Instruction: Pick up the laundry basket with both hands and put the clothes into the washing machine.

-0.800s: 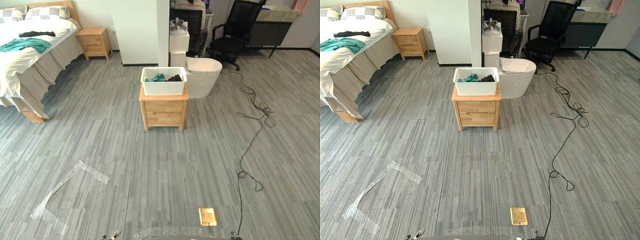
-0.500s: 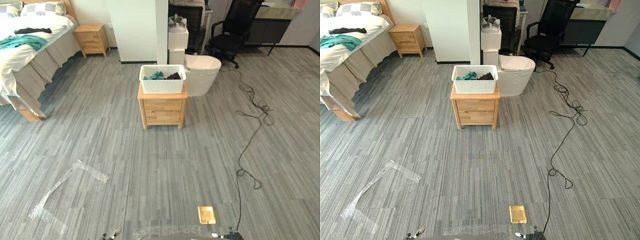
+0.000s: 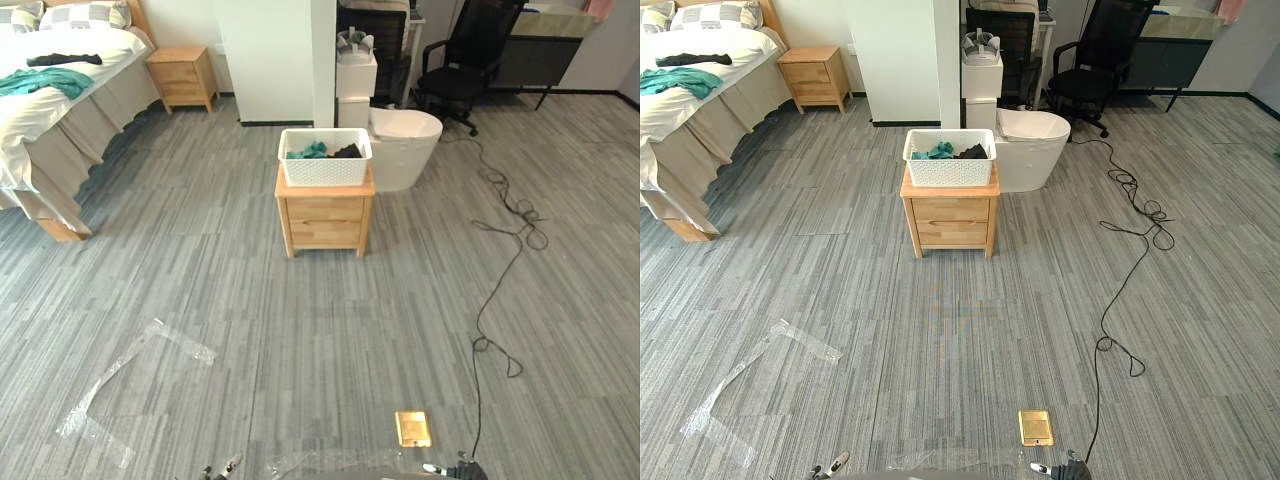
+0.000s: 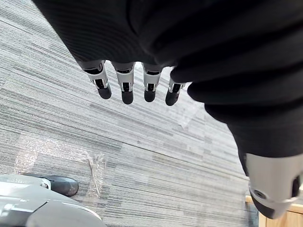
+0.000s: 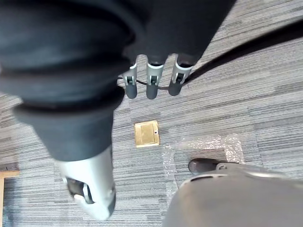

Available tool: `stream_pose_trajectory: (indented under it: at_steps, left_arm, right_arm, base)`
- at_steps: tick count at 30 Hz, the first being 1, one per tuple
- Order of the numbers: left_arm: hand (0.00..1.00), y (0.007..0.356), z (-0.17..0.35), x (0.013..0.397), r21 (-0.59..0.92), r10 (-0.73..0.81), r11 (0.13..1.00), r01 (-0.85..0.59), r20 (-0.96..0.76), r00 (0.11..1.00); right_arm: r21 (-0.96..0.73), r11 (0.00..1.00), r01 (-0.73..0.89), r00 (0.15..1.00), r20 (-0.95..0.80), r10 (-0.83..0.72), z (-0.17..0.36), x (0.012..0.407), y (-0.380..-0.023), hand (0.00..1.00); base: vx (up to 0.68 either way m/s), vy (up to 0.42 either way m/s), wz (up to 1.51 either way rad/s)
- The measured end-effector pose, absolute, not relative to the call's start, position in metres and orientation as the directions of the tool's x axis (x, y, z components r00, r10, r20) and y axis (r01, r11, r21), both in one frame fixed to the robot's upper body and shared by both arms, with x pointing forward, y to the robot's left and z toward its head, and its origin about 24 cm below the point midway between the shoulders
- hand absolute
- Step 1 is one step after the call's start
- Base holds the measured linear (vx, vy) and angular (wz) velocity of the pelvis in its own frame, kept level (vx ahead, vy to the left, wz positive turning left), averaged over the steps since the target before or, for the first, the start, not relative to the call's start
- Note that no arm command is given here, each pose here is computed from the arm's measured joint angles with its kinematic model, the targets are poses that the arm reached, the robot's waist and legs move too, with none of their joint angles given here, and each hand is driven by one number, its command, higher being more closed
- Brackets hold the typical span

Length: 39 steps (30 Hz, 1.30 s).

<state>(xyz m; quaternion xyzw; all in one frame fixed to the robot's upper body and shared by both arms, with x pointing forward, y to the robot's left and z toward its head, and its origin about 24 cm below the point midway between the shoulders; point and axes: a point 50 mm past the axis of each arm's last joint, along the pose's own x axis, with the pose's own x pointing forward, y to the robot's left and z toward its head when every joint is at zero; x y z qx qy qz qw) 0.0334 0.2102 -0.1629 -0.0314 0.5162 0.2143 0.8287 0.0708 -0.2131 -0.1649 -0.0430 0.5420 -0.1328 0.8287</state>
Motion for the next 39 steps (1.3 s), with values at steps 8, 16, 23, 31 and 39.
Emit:
stream_pose_trajectory:
  at_steps: [8, 16, 23, 31, 39]
  left_arm:
    - [0.0, 0.214, -0.16, 0.046, 0.159, 0.332, 0.904, -0.397, -0.845, 0.42]
    - [0.0, 0.224, -0.16, 0.039, 0.193, 0.344, 0.905, -0.379, -0.857, 0.385]
    - [0.0, 0.223, -0.157, 0.067, 0.159, 0.353, 0.893, -0.421, -0.828, 0.436]
    - [0.0, 0.216, -0.156, 0.067, 0.108, 0.353, 0.866, -0.487, -0.823, 0.445]
    - [0.0, 0.214, -0.153, 0.074, 0.106, 0.341, 0.889, -0.446, -0.804, 0.487]
  right_arm:
    - [-0.206, 0.963, 0.175, 0.406, -0.876, -0.261, -0.163, 0.085, -0.212, 0.0]
    - [-0.174, 0.948, 0.267, 0.406, -0.872, -0.274, -0.163, 0.084, -0.212, 0.0]
    - [-0.16, 0.888, 0.431, 0.291, -0.907, -0.305, -0.168, 0.051, -0.212, 0.0]
    - [-0.161, 0.892, 0.422, 0.407, -0.846, -0.345, -0.157, 0.085, -0.221, 0.0]
    - [-0.117, 0.943, 0.312, 0.503, -0.821, -0.269, -0.152, 0.12, -0.198, 0.0]
  base:
    - [-0.05, -0.004, 0.09]
    - [0.09, 0.087, 0.11]
    - [0.45, -0.13, 0.45]
    - [0.66, -0.284, -0.2]
    - [0.45, 0.057, -0.43]
